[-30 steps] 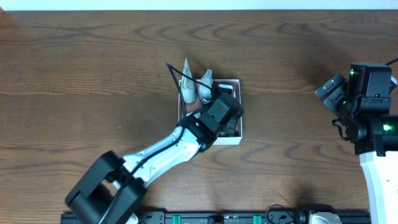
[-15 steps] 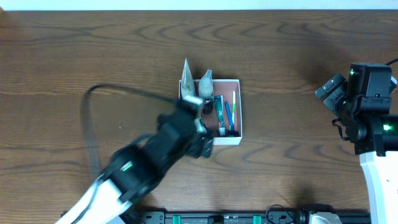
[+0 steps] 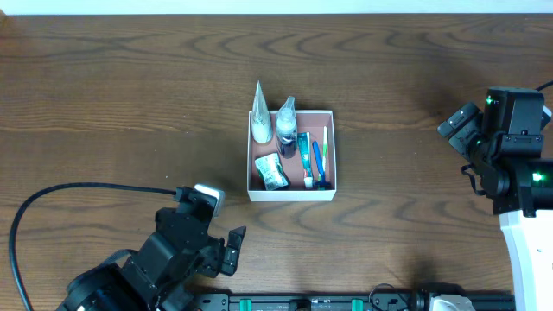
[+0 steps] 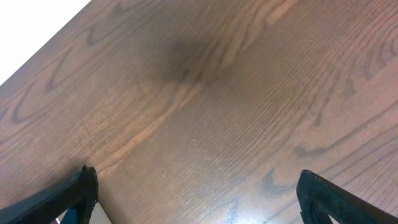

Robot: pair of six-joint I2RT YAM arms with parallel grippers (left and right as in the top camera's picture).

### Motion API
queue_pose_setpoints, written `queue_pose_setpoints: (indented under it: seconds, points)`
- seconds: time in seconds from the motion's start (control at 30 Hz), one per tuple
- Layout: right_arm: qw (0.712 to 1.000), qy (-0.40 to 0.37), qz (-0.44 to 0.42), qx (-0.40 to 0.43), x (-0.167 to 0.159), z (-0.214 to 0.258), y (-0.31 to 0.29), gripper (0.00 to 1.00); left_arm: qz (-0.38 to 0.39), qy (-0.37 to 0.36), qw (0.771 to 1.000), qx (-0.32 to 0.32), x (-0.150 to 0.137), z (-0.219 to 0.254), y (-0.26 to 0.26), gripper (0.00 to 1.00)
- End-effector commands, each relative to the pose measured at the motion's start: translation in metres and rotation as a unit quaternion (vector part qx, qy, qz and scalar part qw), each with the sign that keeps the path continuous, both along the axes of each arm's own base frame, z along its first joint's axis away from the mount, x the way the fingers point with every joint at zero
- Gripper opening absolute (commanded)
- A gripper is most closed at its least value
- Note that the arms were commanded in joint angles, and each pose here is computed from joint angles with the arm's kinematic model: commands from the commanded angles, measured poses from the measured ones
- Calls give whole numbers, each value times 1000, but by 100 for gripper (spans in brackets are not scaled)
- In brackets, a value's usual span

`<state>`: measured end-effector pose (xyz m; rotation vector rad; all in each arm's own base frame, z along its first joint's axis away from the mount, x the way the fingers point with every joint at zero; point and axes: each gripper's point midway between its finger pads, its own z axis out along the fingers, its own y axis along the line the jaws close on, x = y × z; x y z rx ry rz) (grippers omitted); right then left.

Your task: Pack container

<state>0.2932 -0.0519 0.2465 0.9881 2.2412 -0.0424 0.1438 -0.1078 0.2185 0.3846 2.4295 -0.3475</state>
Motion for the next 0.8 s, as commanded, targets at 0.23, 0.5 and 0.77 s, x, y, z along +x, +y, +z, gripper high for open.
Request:
queue_pose_setpoints:
  seconds: [0.23, 0.5, 0.77]
  points:
    - [1000, -2, 1, -7, 0, 3, -2, 99, 86, -22, 996, -16, 29, -55, 13, 98]
    - [1000, -2, 1, -7, 0, 3, -2, 99, 236, -146, 956, -97, 71, -73, 62, 98]
    - [1000, -2, 1, -6, 0, 3, -2, 99, 320, -277, 894, -150, 89, -54, 104, 98]
